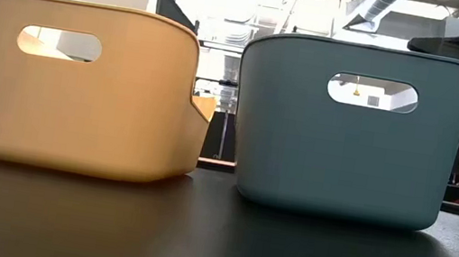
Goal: Sort batteries
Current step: Put the top black battery into the yellow bin
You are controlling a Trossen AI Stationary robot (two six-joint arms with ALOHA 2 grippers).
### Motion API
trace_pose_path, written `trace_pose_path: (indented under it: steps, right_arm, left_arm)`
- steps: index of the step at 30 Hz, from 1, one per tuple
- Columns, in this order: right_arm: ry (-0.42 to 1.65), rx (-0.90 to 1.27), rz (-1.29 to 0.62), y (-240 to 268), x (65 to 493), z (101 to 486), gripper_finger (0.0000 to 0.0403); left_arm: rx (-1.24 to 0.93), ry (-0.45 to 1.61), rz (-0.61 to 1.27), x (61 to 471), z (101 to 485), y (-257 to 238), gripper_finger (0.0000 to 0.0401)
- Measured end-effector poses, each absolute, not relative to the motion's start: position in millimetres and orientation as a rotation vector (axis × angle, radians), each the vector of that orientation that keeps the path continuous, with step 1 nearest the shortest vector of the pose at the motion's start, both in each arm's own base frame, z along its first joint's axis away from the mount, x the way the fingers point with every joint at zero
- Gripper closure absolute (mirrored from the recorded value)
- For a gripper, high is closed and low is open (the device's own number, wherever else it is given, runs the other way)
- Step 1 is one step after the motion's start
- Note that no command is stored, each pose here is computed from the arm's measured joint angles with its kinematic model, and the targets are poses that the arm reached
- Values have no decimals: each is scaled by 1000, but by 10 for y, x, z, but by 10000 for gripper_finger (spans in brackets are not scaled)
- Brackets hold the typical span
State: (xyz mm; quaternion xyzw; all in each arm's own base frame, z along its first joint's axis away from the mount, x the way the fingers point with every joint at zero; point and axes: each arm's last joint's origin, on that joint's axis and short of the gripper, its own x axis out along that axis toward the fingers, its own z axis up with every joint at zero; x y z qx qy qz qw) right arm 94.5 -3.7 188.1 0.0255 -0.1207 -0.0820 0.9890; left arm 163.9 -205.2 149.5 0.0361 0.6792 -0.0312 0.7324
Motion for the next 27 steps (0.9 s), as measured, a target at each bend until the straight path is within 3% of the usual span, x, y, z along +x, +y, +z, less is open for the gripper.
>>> trace_pose_path:
  steps: [6, 16, 27]
  right_arm:
    - [-243, 51, -165, -37, 944, 1881, 361]
    - [-243, 51, -165, -37, 944, 1882, 361]
    - [-243, 51, -165, -37, 944, 1881, 361]
  left_arm:
    - [83, 1491, -48, 1655, 1493, -2027, 385]
    - [31, 1484, -32, 1635, 1558, -1998, 386]
    - [-113, 1419, -85, 1567, 1887, -1926, 387]
